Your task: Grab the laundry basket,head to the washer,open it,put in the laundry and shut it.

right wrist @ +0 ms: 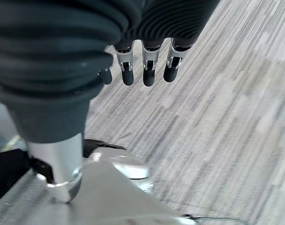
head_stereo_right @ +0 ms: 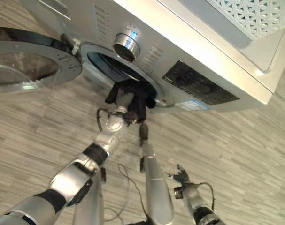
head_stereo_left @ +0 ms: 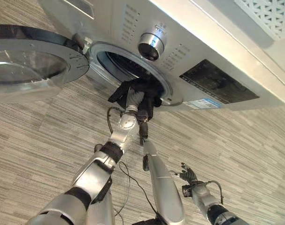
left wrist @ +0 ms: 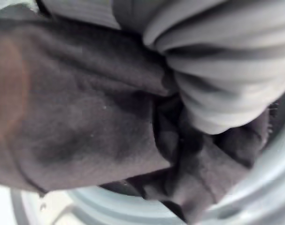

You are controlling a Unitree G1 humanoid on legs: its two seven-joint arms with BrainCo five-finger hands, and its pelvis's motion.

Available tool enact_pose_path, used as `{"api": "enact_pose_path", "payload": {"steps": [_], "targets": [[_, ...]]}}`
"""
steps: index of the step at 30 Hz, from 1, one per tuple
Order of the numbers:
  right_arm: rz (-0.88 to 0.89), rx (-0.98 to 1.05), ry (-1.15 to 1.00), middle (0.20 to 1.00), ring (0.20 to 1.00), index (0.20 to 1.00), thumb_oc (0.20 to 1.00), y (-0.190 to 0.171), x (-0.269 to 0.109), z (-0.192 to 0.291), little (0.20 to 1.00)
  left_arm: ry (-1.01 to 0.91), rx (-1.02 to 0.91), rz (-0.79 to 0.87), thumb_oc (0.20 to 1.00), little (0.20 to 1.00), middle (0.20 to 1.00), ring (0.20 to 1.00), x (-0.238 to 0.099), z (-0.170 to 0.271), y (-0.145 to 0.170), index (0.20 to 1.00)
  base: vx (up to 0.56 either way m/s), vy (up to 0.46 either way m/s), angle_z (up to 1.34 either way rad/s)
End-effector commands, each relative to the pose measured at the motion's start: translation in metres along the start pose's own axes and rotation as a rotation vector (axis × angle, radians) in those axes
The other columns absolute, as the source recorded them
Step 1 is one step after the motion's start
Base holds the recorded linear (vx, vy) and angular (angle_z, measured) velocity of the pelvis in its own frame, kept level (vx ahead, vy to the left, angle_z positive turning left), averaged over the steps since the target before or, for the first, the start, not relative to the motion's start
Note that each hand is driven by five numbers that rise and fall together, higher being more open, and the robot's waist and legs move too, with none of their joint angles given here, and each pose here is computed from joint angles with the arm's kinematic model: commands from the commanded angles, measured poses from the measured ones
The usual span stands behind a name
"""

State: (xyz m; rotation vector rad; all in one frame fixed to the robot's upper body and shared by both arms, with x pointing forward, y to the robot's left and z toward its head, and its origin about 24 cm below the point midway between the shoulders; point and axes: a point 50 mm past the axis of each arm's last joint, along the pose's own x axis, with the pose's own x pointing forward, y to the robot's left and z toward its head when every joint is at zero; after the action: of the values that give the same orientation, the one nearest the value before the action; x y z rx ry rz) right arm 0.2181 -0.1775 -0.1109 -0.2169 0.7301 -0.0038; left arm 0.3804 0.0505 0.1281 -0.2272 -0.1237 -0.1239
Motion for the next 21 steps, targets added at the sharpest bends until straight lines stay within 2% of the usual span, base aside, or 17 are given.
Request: {"api": "enact_pose_path", "payload": {"steps": [1,4,7,12,13,14,16,17,20,21], "targets": [[-0.024,-0.019,0.037,1.0,1.0,1.0,1.0,-0.007,-0.007,-0.019,1.0,-0.095,-0.144,-0.049,0.2,0.2,0.2,0.2,0.005,0.026,-0.036,0.2,-0.01,-0.029,-0.08],[0.004,0.001,-0.033,1.0,1.0,1.0,1.0,0.0,-0.006,-0.003,1.0,-0.107,-0.172,-0.021,0.2,0.2,0.2,0.2,0.011,0.036,-0.037,0.2,-0.01,-0.056,-0.03],[0.05,0.045,-0.172,1.0,1.0,1.0,1.0,0.011,-0.008,0.027,1.0,-0.135,-0.218,0.066,0.2,0.2,0.2,0.2,0.025,0.057,-0.024,0.2,0.0,-0.054,-0.04],[0.133,0.05,-0.375,1.0,1.0,1.0,1.0,0.024,-0.018,0.068,1.0,-0.299,-0.216,0.288,0.2,0.2,0.2,0.2,0.047,0.135,0.043,0.2,0.01,-0.066,-0.28],[0.134,0.049,-0.376,1.0,1.0,1.0,1.0,0.024,-0.018,0.069,1.0,-0.3,-0.216,0.289,0.2,0.2,0.2,0.2,0.048,0.136,0.044,0.2,0.03,-0.057,-0.35],[0.154,0.038,-0.404,1.0,1.0,1.0,1.0,0.025,-0.022,0.071,1.0,-0.358,-0.214,0.353,0.2,0.2,0.2,0.2,0.048,0.162,0.065,0.2,0.04,-0.064,-0.28],[0.159,0.028,-0.407,1.0,1.0,1.0,1.0,0.023,-0.023,0.071,1.0,-0.38,-0.226,0.381,0.2,0.2,0.2,0.2,0.048,0.175,0.075,0.2,0.05,-0.058,-0.29],[0.163,0.021,-0.411,1.0,1.0,1.0,1.0,0.017,-0.026,0.069,1.0,-0.425,-0.19,0.405,0.2,0.2,0.2,0.2,0.047,0.199,0.086,0.2,0.04,-0.03,-0.24],[0.149,0.011,-0.414,1.0,1.0,1.0,1.0,0.006,-0.027,0.068,1.0,-0.435,-0.105,0.401,0.2,0.2,0.2,0.2,0.047,0.216,0.091,0.2,0.05,-0.035,-0.09],[0.134,0.001,-0.424,1.0,1.0,1.0,1.0,-0.005,-0.029,0.069,1.0,-0.471,-0.023,0.38,0.2,0.2,0.2,0.2,0.045,0.238,0.09,0.2,0.06,-0.021,-0.04]]}}
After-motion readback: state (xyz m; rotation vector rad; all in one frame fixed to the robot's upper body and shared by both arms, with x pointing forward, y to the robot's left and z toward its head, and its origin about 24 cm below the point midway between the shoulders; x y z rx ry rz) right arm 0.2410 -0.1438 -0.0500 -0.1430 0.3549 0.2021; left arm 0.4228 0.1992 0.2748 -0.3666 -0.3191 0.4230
